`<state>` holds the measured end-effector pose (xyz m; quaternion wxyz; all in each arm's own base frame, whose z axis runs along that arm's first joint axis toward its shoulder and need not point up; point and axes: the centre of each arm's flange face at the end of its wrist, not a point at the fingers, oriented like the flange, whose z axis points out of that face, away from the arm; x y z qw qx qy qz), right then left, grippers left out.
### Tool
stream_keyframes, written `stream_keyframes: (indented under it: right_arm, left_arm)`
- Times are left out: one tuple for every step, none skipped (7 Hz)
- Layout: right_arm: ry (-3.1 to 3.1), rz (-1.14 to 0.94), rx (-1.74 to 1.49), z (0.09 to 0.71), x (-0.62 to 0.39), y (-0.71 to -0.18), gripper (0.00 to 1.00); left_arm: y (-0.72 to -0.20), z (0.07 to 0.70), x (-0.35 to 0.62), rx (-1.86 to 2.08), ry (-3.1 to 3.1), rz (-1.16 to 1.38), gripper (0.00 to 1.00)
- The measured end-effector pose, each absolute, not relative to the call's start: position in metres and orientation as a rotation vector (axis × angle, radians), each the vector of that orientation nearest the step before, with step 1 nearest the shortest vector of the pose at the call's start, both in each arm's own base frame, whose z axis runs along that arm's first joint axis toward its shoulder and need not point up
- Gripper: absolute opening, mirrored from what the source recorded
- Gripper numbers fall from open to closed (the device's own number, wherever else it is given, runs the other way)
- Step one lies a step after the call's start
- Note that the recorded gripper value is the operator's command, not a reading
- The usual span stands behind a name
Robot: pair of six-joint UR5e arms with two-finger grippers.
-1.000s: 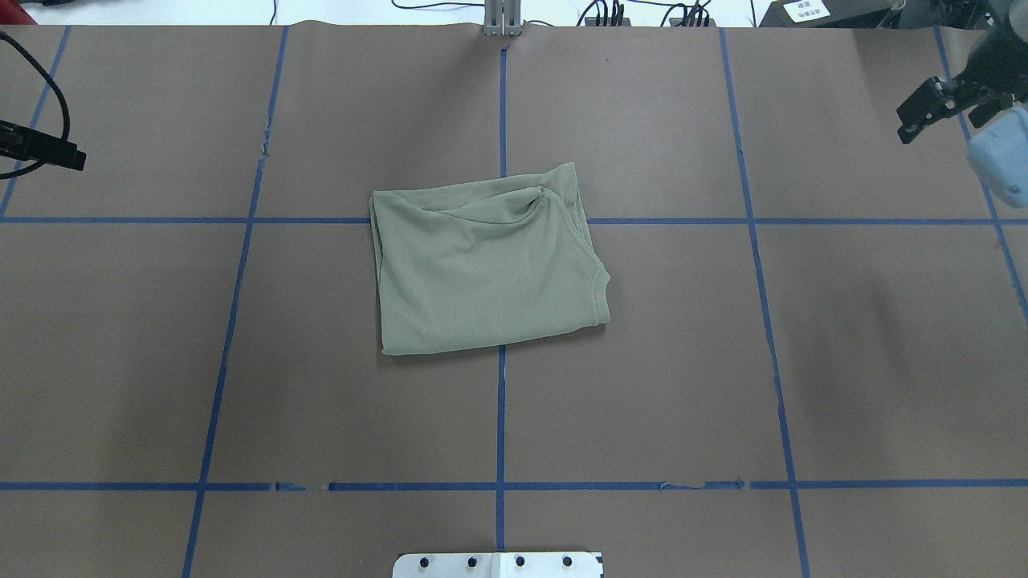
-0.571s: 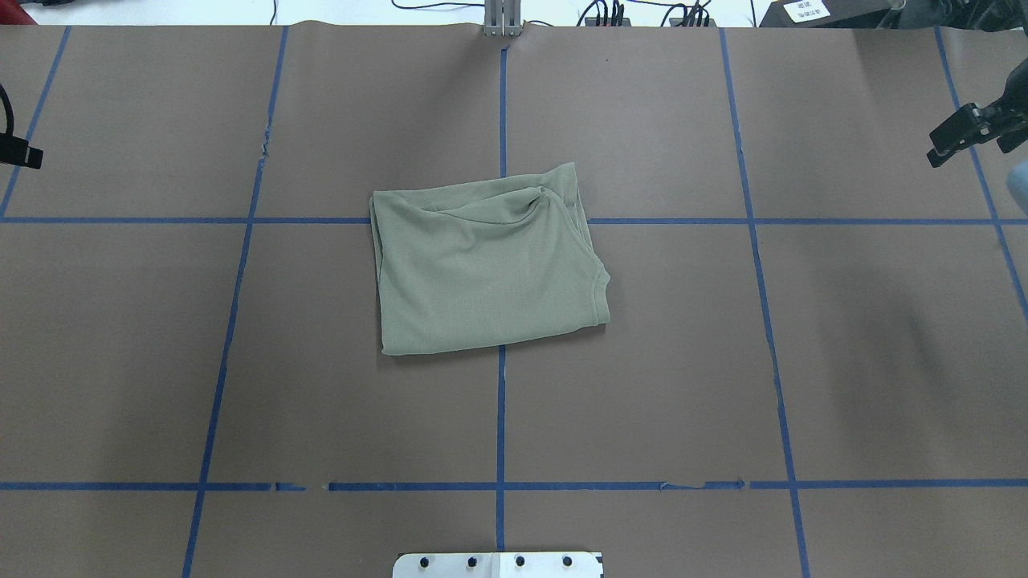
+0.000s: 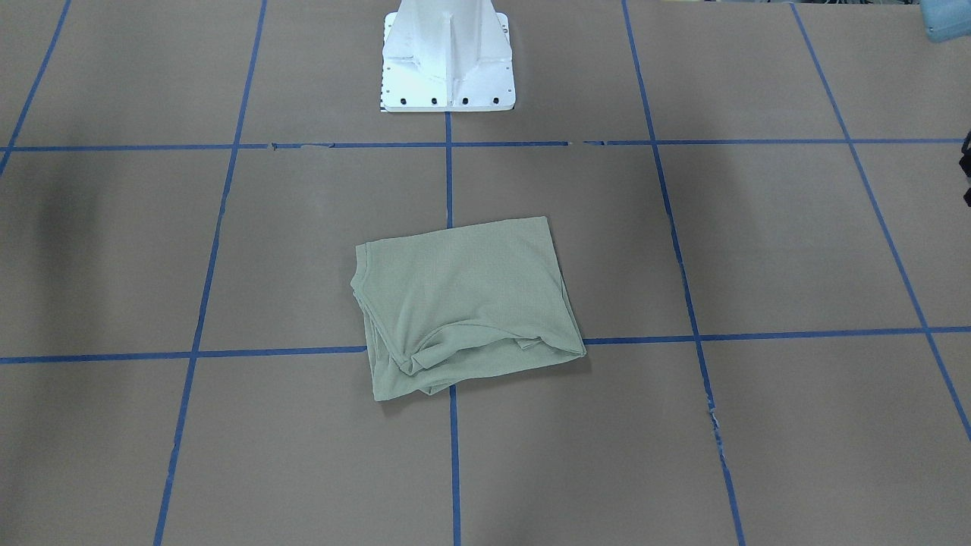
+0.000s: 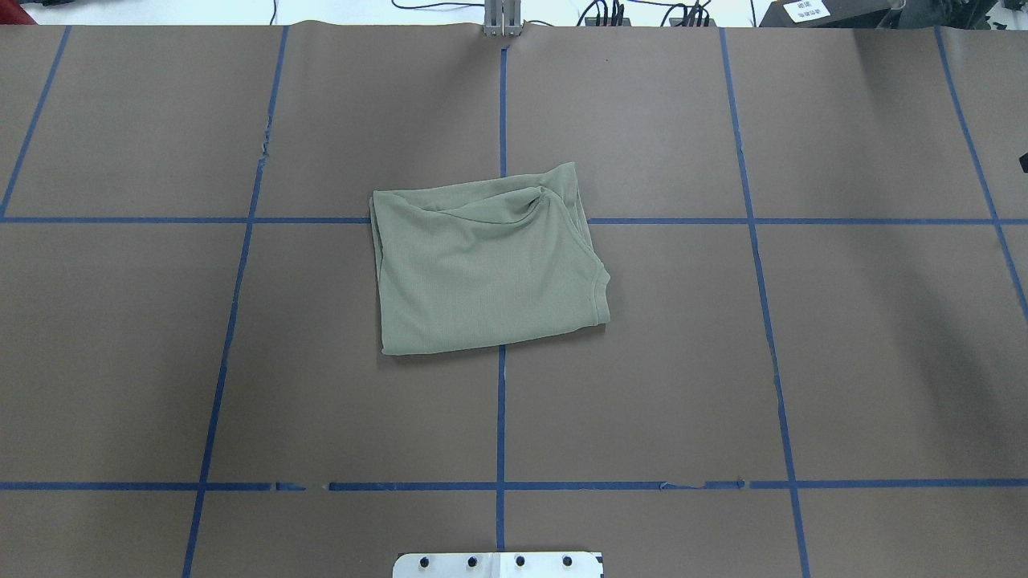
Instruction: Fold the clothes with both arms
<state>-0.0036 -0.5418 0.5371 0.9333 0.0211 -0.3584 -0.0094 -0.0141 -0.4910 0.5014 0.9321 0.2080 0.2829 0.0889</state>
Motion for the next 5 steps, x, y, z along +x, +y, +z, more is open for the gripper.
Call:
stream_keyframes:
  right_arm:
    - [-0.751,-0.031,0.036,0.56,0.019,-0.524,1.0]
    - [-0.769,-0.035,0.028,0.582,0.037,-0.504,1.0]
    - [-0.789,-0.033,0.018,0.598,0.047,-0.486,1.0]
    - [-0.806,-0.037,0.012,0.607,0.051,-0.475,1.0]
    - [-0.814,-0.04,0.013,0.608,0.052,-0.469,1.0]
  left_arm:
    - [-0.495,0.529,-0.034,0.41,0.549,0.228,1.0]
    - [-0.496,0.553,-0.045,0.379,0.543,0.24,1.0]
    - [-0.496,0.574,-0.048,0.339,0.552,0.237,1.0]
    - [-0.495,0.596,-0.049,0.296,0.56,0.232,1.0]
    - [-0.496,0.62,-0.048,0.252,0.574,0.227,1.0]
